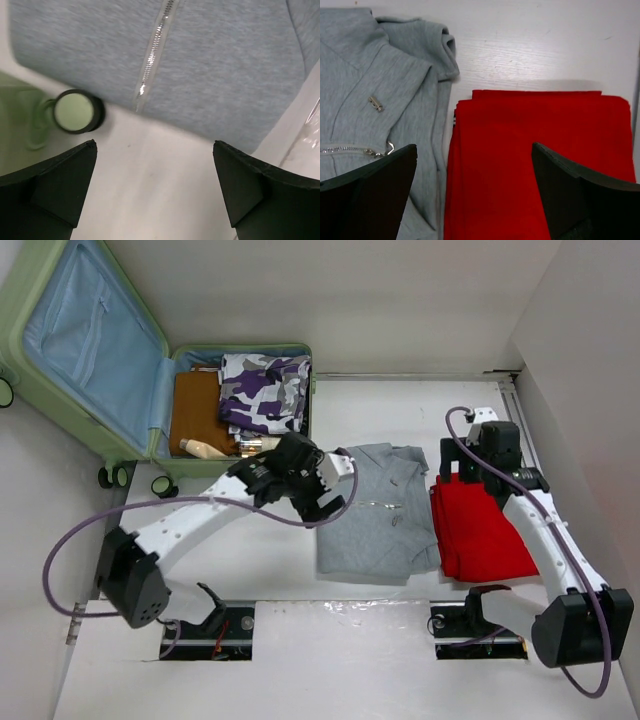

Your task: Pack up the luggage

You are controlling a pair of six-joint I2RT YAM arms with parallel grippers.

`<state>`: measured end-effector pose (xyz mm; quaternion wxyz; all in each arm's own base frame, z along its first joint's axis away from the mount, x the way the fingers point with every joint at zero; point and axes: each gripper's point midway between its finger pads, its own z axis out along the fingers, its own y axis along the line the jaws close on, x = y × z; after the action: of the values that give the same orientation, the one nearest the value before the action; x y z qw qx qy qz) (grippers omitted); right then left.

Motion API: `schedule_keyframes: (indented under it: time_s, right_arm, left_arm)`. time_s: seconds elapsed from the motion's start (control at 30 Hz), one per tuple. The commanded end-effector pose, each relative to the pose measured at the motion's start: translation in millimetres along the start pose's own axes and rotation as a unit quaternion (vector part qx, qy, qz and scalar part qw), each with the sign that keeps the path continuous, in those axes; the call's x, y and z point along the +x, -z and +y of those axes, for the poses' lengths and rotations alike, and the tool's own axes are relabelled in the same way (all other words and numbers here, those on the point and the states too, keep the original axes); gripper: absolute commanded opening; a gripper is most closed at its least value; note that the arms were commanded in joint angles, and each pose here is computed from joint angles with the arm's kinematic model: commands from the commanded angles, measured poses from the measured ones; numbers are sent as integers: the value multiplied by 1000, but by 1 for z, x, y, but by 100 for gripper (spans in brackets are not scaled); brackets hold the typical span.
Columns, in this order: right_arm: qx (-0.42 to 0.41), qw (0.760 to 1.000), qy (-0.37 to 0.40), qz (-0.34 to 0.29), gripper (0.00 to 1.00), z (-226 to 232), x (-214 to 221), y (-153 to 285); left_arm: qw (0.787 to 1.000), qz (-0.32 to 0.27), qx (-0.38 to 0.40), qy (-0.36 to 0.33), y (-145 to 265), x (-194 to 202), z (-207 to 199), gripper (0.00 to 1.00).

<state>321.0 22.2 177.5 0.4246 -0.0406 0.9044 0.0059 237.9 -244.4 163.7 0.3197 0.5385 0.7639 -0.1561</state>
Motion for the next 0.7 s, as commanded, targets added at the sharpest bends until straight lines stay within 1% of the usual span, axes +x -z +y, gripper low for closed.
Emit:
schedule_keyframes:
  time_s: [0.0,0.03,0.07,0.13,0.2,0.33,0.4,0.43,0.47,0.53,0.57,0.63,0.67]
  right_arm:
    - [-25,999,-21,7,98,20,12,-3]
    - [-31,999,-25,7,98,26,13,-2]
    - [-41,999,-20,14,97,32,18,-3]
    - [-57,998,-21,32,97,48,26,-6]
    - [-68,997,-13,37,97,61,31,-5]
    - [-77,995,-8,60,97,73,49,-8]
    - [-80,995,-10,64,97,77,53,-11]
    - [-87,994,-12,64,97,82,53,-13]
    - [-87,994,-12,68,97,82,57,-13]
    - [-95,993,-12,76,97,86,63,-21]
    - [-97,992,-8,81,97,88,67,-21]
    - [-104,991,-13,78,97,92,69,-28]
    - [-116,990,-14,75,95,97,70,-29]
  left_arm:
    - [991,-7,29,132,-29,-7,-13,100]
    - [987,-4,35,159,-36,-6,-13,100]
    - [977,3,59,205,-46,-1,-14,100]
    - [966,1,60,251,-55,0,-6,100]
    - [953,24,56,298,-64,15,-2,100]
    - [933,59,72,347,-81,37,-16,100]
    - [923,59,89,371,-87,43,-23,100]
    - [920,63,89,376,-91,48,-25,100]
    - [920,55,85,377,-92,49,-21,100]
    - [908,63,109,400,-99,54,-28,100]
    - [907,60,117,400,-103,56,-30,100]
    - [899,73,131,411,-108,60,-37,100]
    - [899,72,131,411,-111,61,-36,100]
